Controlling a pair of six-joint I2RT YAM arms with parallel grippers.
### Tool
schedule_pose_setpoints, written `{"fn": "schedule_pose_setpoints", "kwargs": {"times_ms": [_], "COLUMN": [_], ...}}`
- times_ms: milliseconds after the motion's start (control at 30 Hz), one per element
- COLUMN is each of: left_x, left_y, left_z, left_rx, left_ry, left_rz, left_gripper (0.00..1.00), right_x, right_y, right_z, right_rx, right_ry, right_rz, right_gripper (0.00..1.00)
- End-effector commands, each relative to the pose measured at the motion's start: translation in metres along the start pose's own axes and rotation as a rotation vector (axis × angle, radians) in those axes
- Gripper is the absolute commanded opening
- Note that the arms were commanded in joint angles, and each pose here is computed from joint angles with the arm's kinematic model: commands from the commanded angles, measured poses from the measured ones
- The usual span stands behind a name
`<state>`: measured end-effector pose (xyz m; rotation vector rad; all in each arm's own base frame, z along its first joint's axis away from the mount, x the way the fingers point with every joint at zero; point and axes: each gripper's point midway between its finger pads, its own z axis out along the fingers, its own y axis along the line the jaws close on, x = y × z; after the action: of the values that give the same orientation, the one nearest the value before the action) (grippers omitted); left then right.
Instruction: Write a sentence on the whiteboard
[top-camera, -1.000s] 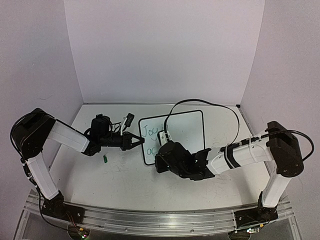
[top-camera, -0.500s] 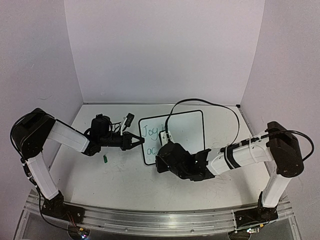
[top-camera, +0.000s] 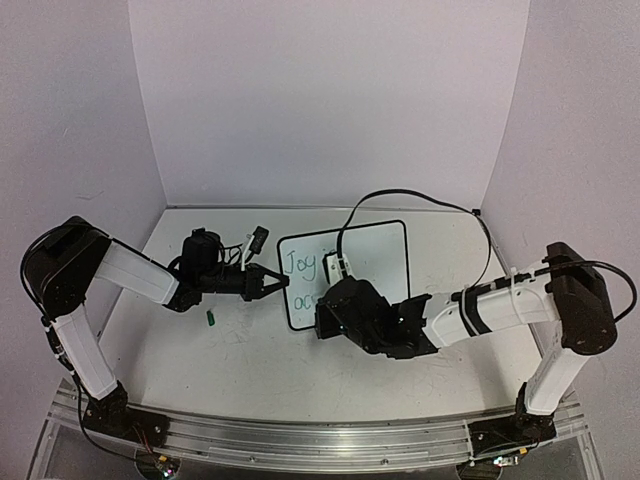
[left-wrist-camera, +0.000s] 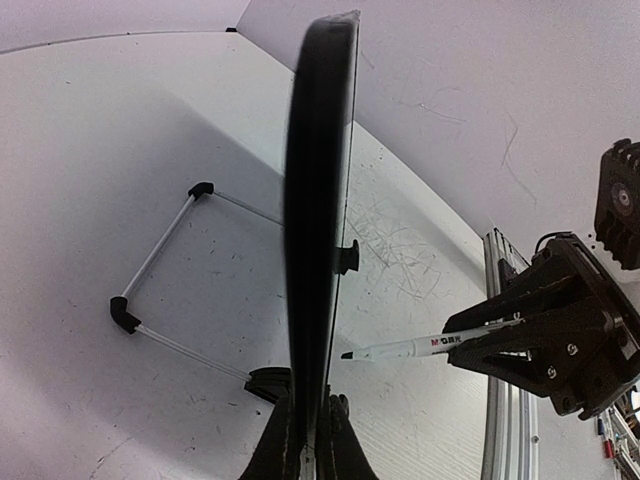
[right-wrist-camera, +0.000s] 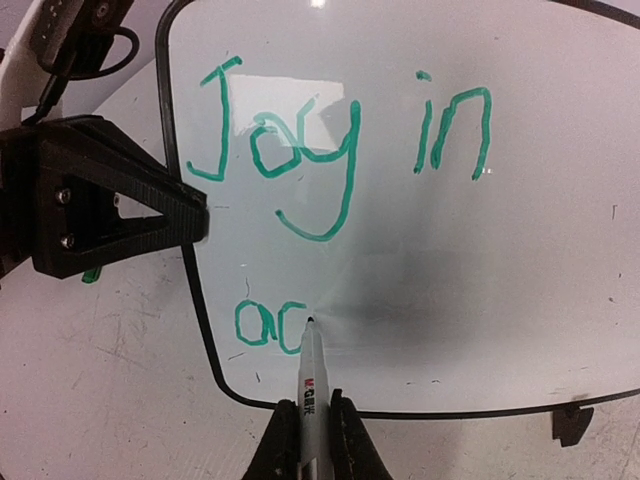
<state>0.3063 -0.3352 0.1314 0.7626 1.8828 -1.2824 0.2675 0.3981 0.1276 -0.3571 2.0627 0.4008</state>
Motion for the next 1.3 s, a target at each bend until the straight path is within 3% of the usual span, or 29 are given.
{"fn": "schedule_pose_setpoints", "kwargs": {"times_ms": [0,600,1267], "left_x": [-0.013,-0.013,-0.013], "left_y": [-0.011,-0.011,-0.011], "left_z": [0.001,0.002,0.001], "left_rx": [0.027,0.027,0.027], "left_ry": [-0.025,-0.023,-0.023], "left_rz": [0.059,0.057,0.058], "left_gripper": [0.00,0.00,0.00], "right_x": [-0.029,-0.037,-0.012], "right_y": [-0.002,0.002,-0.004], "right_z": [-0.002,0.003,0.011], "right_rx": [0.022,0.028,0.036], "right_ry": [-0.075,-0.088,-0.024], "right_rz": [0.026,0.002,0.004], "right_gripper": [0.00,0.00,0.00]}}
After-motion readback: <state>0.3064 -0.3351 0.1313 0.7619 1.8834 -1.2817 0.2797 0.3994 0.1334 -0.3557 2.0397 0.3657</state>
